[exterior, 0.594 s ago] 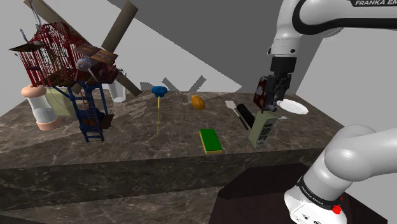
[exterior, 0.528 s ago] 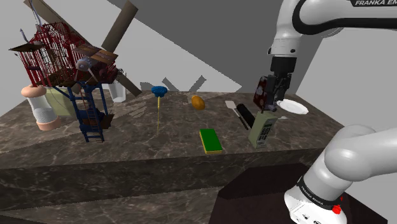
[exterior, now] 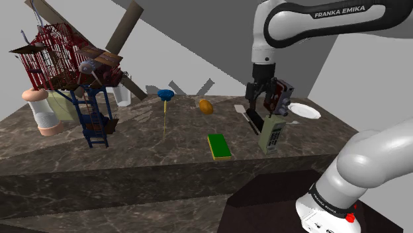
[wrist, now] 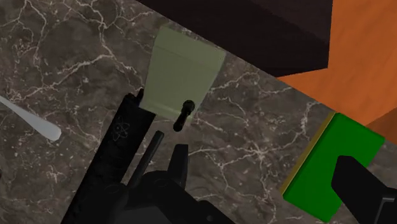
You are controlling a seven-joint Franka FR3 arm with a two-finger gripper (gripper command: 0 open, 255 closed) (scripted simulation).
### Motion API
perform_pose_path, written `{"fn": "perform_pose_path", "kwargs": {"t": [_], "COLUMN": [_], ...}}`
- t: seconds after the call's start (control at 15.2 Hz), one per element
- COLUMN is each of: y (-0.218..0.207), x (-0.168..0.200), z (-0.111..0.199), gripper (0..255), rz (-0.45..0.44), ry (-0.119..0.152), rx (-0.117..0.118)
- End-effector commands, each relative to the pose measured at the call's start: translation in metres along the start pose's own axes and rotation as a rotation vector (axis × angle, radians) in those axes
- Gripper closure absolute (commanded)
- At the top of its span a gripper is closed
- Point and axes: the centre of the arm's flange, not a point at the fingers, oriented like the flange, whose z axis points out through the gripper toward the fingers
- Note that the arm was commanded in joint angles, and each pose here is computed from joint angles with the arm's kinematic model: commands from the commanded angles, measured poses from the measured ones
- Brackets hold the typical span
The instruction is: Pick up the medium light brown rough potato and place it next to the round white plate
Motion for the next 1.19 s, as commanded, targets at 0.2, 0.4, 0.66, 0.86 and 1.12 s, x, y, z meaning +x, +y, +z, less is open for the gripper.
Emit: {"fn": "perform_pose_path", "kwargs": {"t": [0.2, 0.4, 0.66, 0.86, 1.12], "y": [-0.034, -0.052, -0.072, -0.084, -0.097], "x": [0.062, 0.100, 0.151, 0.191, 0.245], "z": [0.013, 0.022, 0.034, 0.045, 0.059], "gripper": [0, 0, 0, 0, 0], "rz": [0.077, 0.122, 0.183, 0.228, 0.289], "ry": [0.007, 0.010, 0.014, 0.017, 0.021], "rx": [-0.087, -0.140, -0.210, -0.263, -0.333]}}
